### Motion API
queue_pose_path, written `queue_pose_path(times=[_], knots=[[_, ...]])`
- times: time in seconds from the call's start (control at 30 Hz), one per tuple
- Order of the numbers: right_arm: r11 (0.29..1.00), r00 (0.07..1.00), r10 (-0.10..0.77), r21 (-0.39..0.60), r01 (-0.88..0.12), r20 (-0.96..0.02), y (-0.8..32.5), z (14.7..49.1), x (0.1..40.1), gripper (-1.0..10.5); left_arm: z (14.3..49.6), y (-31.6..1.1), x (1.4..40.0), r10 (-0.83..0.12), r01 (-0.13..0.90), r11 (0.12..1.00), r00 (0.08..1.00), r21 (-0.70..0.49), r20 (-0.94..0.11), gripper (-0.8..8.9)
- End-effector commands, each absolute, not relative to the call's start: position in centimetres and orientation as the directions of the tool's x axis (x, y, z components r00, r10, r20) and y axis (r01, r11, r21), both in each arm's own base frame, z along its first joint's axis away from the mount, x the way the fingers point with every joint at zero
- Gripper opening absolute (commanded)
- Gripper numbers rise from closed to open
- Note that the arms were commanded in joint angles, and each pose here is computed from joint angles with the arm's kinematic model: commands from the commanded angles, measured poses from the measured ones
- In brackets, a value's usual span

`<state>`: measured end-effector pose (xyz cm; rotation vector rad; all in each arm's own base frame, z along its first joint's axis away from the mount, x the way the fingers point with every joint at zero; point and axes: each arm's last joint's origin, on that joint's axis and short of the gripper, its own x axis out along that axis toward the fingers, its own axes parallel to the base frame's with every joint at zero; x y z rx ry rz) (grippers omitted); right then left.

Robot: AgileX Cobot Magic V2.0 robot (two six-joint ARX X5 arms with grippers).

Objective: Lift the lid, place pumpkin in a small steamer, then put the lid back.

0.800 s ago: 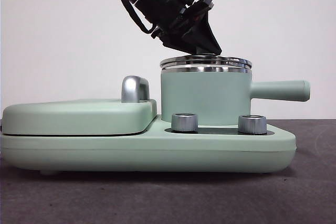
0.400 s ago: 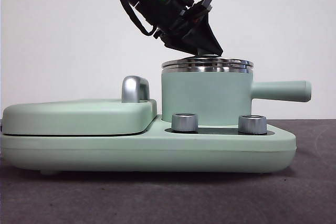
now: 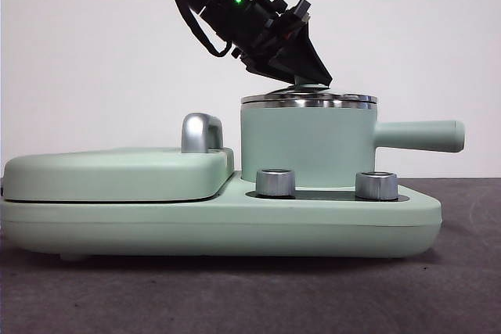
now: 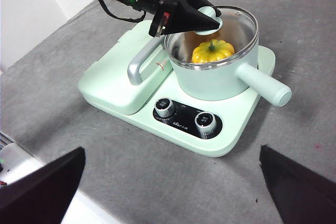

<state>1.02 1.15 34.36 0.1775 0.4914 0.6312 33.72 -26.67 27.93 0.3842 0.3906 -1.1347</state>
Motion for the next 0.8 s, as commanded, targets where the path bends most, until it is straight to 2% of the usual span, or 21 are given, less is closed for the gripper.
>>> queue_pose_path(times=[0.03,0.2,0.27,0.4,0.47,0.63,0.8], knots=[[0.791,0.699,0.611,0.314,-0.525,-0.371,1.1,34.6,1.0,5.3,27.4,-27.3,33.7,-0.799,0.94,0.333,0.322,0.072,-0.508,0.18],[0.791,0.699,0.611,0.314,-0.525,-0.371,1.1,34.6,1.0,5.3,27.4,-27.3,33.7,-0.801,0.94,0.333,0.324,0.075,-0.504,0.51],[0.791,0.699,0.611,0.314,-0.525,-0.371,1.1,34.6,1.0,5.3,27.5,-27.4,33.7,-0.804,0.939,0.334,0.331,0.084,-0.494,1.48],[0.791,0.699,0.611,0.314,-0.525,-0.372,1.1,34.6,1.0,5.3,27.9,-27.5,33.9,-0.816,0.935,0.343,0.345,0.093,-0.464,4.68],[0.791,0.699,0.611,0.313,-0.525,-0.372,1.1,34.6,1.0,5.3,28.4,-27.4,33.9,-0.818,0.931,0.357,0.352,0.078,-0.455,5.42],[0.791,0.699,0.611,0.313,-0.525,-0.372,1.1,34.6,1.0,5.3,30.7,-26.3,33.1,-0.814,0.916,0.4,0.36,0.01,-0.455,5.62],[0.789,0.697,0.614,0.315,-0.527,-0.371,1.1,34.6,1.0,5.3,33.9,-24.1,30.8,-0.789,0.906,0.422,0.348,-0.036,-0.507,5.59]])
